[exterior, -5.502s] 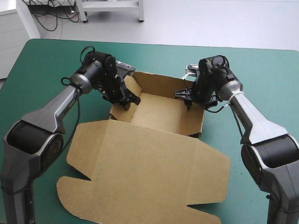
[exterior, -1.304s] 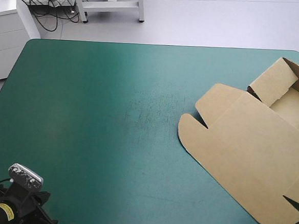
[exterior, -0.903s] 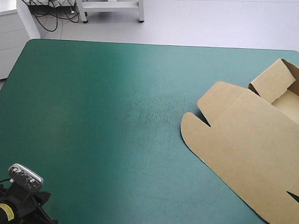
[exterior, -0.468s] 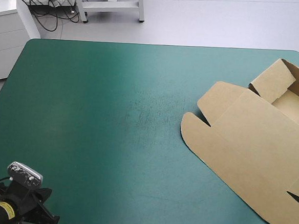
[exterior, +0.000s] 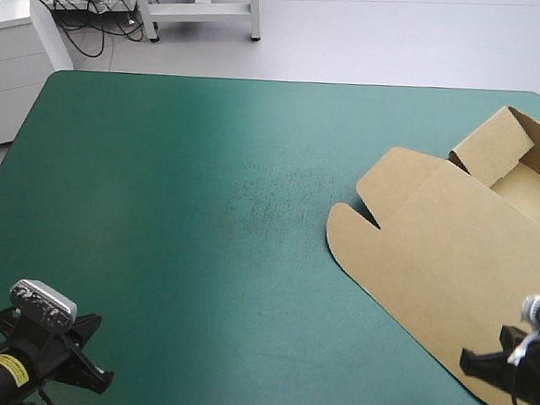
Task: Fold the box
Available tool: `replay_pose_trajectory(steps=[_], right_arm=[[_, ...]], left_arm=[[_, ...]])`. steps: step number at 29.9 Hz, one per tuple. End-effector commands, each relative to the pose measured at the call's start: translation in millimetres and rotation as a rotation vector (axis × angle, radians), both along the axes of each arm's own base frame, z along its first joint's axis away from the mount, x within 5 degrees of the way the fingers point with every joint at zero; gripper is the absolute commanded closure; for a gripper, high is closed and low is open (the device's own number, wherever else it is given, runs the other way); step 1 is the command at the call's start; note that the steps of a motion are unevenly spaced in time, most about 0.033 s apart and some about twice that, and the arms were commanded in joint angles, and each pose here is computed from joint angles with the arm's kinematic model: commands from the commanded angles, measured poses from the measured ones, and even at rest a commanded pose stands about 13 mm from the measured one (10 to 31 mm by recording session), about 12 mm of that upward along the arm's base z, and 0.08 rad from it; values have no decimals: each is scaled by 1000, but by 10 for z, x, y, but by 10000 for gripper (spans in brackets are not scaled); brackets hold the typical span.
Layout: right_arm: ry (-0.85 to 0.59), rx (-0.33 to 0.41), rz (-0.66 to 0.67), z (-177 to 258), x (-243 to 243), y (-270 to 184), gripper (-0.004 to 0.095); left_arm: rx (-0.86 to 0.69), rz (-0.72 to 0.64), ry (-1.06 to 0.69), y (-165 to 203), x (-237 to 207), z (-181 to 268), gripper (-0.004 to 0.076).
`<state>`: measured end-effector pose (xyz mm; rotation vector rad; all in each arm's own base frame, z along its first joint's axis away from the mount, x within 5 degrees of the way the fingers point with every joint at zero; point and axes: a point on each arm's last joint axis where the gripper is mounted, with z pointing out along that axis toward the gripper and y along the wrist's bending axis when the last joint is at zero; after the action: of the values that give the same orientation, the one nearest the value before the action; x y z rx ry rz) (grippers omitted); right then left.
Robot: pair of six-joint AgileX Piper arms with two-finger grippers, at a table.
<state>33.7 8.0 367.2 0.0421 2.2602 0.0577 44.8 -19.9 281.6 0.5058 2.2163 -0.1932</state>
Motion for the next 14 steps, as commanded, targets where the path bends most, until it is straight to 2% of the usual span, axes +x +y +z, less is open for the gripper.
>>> replay_pose_trajectory(steps=[1, 6, 14], right_arm=[[-131, -21, 10, -132, -223, 38, 909], [-122, -4, 11, -452, -376, 69, 909], [-101, 3, 7, -649, -298, 57, 909]], left_arm=[[-29, -8, -72, -25, 47, 106, 734], [-24, -40, -84, -43, 43, 70, 734], [-40, -41, -107, -27, -9, 84, 734]])
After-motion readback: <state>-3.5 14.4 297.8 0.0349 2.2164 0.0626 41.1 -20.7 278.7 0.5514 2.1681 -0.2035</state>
